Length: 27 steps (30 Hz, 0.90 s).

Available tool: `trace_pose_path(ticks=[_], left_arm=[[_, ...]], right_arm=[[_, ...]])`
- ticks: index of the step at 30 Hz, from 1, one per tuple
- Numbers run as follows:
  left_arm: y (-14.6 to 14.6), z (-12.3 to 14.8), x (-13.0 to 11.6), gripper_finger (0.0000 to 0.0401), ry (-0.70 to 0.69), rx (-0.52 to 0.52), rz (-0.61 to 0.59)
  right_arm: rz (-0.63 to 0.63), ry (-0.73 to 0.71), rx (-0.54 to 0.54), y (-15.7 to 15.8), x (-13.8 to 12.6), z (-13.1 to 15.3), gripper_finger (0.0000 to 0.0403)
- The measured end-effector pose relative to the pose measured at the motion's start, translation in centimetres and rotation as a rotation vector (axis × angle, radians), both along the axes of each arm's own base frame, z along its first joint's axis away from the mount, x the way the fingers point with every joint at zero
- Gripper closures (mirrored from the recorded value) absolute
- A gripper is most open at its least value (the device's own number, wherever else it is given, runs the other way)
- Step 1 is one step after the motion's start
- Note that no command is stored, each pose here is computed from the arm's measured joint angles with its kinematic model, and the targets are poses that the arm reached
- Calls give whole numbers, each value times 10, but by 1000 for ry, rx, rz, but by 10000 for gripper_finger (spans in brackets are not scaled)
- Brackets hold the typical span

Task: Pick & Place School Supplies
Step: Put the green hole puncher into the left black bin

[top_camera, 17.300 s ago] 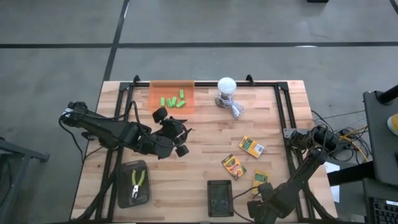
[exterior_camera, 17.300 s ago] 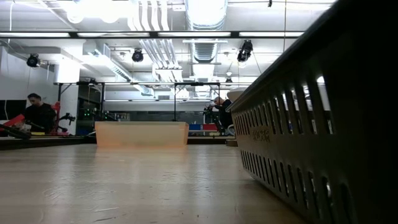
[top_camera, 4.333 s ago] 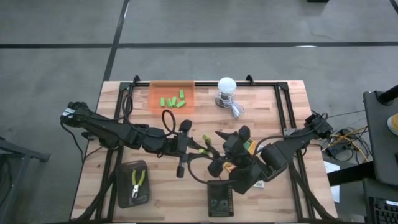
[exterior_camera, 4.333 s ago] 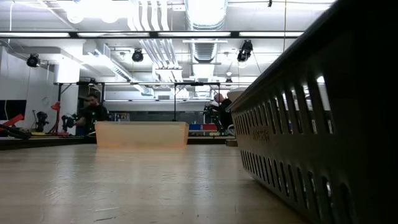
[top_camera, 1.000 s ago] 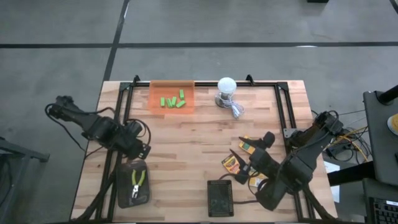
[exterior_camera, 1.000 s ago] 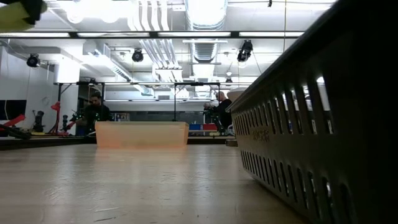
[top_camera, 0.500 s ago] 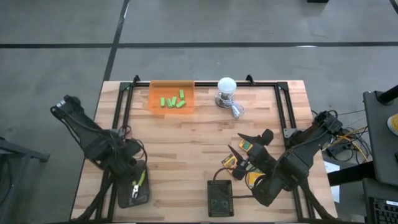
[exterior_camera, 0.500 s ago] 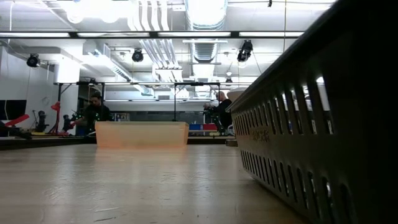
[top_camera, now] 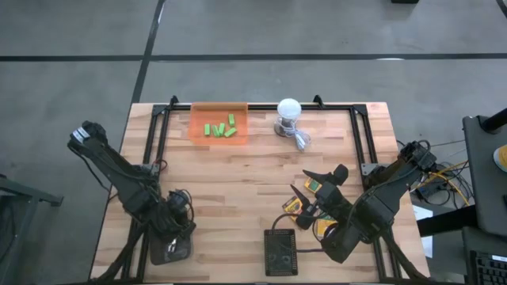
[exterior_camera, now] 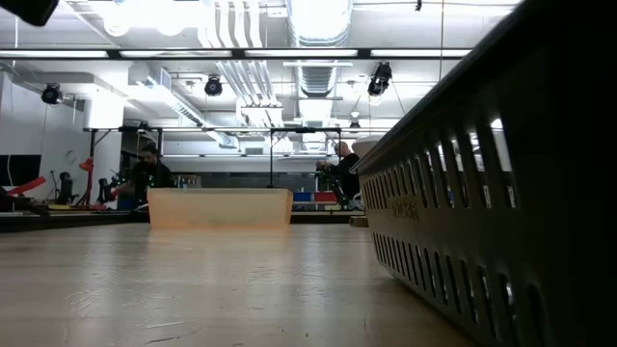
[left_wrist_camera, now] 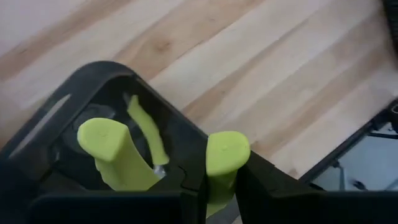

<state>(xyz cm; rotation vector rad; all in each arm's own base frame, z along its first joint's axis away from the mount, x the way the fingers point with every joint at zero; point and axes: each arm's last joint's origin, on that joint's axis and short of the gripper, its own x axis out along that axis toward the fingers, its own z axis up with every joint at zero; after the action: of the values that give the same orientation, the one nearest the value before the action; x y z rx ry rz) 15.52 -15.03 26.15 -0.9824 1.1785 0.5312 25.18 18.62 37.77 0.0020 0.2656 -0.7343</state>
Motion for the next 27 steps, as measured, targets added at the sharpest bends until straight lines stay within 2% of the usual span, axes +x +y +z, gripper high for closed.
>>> trace_pose_path(ticks=[7, 15, 19, 27], left_arm=[[4, -9, -7, 343, 103, -1, 10], [4, -11, -8, 343, 125, -17, 14], [6, -22, -11, 343, 167, -15, 24], [5, -46, -11, 343, 149, -58, 20]], right_arm=[[0, 1, 0, 0, 0, 0, 158], [2, 6, -6, 0, 0, 0, 162], [2, 7, -6, 0, 0, 0, 157], [2, 7, -6, 0, 0, 0, 162]])
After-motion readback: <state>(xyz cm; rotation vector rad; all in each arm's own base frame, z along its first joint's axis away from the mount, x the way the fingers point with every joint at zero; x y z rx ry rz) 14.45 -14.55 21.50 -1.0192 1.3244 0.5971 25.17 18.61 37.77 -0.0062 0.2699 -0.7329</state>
